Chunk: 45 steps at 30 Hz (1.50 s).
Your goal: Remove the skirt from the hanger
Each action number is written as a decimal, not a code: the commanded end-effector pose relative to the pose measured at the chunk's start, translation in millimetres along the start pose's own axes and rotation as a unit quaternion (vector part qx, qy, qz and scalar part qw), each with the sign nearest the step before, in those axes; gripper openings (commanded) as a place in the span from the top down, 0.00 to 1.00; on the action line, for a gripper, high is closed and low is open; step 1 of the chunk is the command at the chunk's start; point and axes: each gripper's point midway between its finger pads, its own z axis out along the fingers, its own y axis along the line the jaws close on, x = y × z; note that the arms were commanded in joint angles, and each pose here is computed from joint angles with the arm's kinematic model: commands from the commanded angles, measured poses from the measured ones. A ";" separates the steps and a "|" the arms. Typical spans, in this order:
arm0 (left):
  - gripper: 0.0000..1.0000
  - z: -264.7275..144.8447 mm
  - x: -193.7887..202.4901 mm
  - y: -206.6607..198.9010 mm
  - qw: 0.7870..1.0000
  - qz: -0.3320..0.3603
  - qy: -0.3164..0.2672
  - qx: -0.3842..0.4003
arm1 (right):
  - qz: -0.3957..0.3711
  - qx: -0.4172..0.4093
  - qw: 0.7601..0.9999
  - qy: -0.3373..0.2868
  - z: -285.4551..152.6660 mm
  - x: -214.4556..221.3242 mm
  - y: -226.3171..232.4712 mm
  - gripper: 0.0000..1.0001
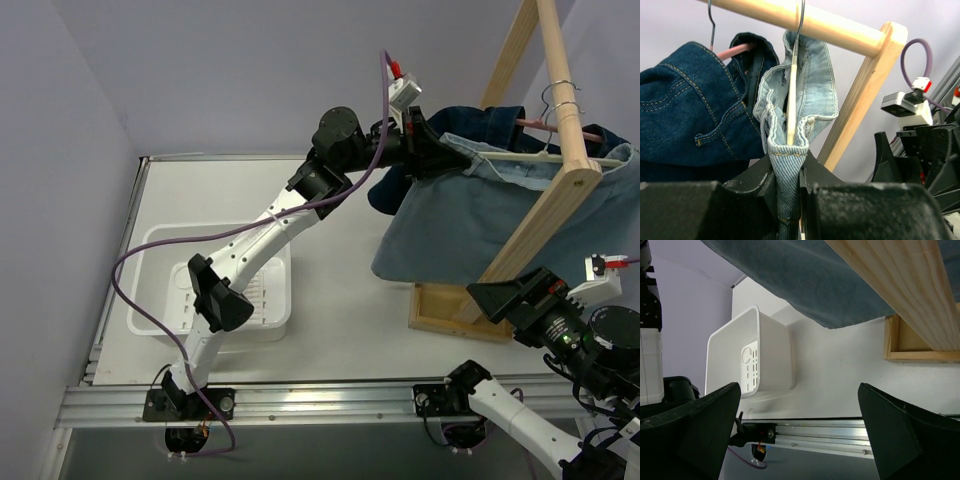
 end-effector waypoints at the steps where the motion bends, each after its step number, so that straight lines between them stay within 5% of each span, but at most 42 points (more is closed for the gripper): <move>1: 0.98 -23.7 -101.3 -79.1 0.987 0.084 -0.118 0.072 | -0.010 0.010 1.000 -0.013 0.6 -5.5 -2.7 0.00; 21: 0.98 -71.3 -82.1 -70.0 0.995 0.066 -0.077 0.019 | -0.035 0.009 0.999 -0.003 7.0 -3.1 -0.4 0.00; 33: 0.98 -150.9 -50.9 -69.8 0.992 0.045 -0.009 -0.118 | -0.119 0.005 0.992 0.036 41.3 2.8 15.4 0.00; 45: 0.98 -233.7 -15.4 -90.9 0.960 -0.020 0.049 -0.276 | -0.122 -0.071 0.987 0.082 93.5 12.2 72.4 0.07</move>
